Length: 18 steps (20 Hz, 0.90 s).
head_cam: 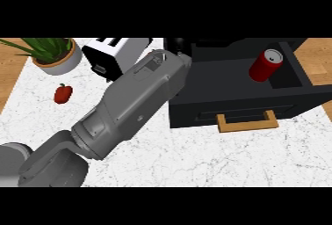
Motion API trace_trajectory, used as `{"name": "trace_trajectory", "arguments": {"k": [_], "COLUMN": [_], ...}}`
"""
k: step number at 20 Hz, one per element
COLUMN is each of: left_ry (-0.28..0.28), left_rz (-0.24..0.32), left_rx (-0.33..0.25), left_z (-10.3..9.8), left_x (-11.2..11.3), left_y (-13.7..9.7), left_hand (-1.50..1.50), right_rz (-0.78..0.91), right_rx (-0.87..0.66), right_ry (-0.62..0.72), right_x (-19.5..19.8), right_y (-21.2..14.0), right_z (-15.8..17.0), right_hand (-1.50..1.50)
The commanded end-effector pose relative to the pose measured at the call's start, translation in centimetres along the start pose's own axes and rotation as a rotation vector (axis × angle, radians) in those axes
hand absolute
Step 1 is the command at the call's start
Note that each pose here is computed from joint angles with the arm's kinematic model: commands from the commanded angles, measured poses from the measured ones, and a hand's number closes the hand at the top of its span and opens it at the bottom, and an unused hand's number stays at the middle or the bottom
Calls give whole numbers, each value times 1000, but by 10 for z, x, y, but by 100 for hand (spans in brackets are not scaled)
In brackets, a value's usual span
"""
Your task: Pick up the can, place it into the drawer and close the drawer
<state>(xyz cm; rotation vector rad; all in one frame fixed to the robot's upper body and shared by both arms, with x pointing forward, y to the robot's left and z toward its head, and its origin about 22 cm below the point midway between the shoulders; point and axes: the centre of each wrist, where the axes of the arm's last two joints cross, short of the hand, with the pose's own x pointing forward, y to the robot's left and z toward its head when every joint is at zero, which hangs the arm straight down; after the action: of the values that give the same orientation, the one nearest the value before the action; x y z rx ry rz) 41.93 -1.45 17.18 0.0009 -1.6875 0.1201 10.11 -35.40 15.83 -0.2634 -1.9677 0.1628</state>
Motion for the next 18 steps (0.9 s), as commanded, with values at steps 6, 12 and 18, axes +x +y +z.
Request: {"name": "trace_trajectory", "arguments": {"k": [6,12,18], "left_ry": [-60,-60,-24], "left_rz": [20,39,41], "left_rx": [-3,2,-17], "left_z": [5,3,8], "left_x": [-10,12,7], "left_y": [3,-8,-8], "left_hand": [-150,-150,-150], "right_rz": [265,389,511], "right_rx": [109,131,156], "right_ry": [-108,-138,-147], "right_x": [14,32,-1], "right_y": [23,61,100], "right_z": [-22,-49,-87], "right_hand": [-150,-150,-150]}}
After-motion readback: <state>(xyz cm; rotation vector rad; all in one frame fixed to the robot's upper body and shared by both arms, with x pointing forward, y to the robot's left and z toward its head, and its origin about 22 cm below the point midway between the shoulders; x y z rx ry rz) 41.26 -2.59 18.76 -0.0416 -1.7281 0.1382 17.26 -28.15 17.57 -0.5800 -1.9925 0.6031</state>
